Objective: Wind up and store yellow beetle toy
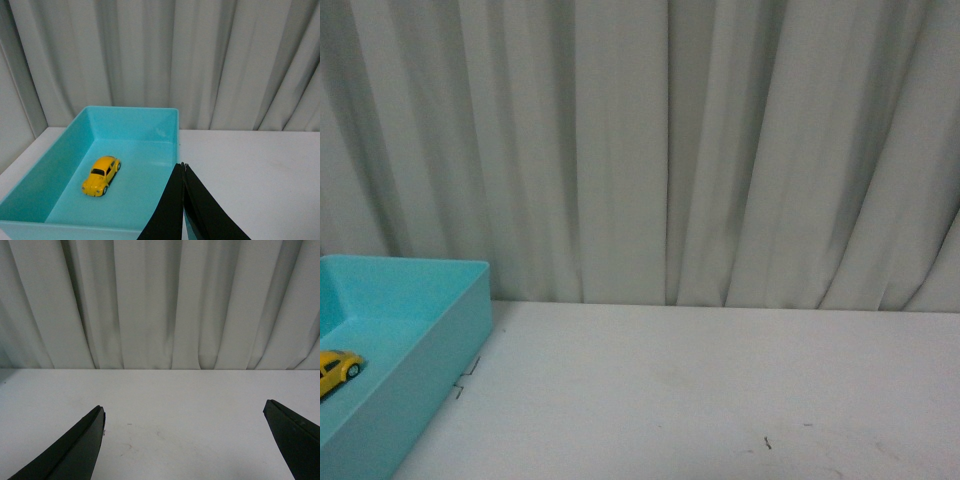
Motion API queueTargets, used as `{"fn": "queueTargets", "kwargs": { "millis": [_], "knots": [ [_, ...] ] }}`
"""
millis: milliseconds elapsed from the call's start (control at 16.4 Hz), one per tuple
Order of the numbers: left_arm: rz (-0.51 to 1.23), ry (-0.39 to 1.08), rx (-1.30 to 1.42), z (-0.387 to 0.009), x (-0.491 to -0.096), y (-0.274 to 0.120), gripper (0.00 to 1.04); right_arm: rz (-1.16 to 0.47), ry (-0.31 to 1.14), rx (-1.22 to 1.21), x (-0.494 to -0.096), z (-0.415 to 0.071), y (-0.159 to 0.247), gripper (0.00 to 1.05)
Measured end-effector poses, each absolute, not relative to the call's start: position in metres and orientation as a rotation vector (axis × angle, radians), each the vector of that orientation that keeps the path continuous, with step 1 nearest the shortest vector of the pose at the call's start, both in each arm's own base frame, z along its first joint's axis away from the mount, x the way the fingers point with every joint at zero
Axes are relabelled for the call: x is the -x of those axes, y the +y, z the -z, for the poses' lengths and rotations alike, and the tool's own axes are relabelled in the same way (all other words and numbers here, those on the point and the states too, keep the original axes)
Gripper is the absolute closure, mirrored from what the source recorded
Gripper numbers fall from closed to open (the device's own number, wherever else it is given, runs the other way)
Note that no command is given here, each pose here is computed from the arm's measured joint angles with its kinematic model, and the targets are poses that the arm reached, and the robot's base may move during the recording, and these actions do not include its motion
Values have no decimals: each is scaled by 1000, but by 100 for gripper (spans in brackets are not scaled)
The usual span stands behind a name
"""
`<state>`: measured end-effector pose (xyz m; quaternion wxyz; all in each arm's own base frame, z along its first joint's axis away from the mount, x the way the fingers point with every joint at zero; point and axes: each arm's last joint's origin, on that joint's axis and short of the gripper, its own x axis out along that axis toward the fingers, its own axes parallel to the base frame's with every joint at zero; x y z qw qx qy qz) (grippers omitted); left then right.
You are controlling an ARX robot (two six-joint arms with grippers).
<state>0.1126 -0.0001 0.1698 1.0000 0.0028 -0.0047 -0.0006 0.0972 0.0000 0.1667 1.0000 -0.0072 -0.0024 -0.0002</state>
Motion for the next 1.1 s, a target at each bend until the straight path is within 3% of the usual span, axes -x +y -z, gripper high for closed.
{"fn": "queueTargets", "kwargs": {
  "millis": [366,426,731,792,1097],
  "knots": [
    [4,44,-6,-163,-100,0,103,1,-5,14,-97,-167,0,6],
    [1,-15,-6,-168,-97,0,103,1,-4,14,-97,-167,0,6],
    [1,-2,-6,-166,-97,0,103,0,-5,14,-97,-167,0,6],
    [0,-3,-4,-166,-97,0,98,1,-5,14,-97,-167,0,6],
    [0,-2,-4,-166,-97,0,48,1,-5,14,-97,-167,0,6]
  ]
}}
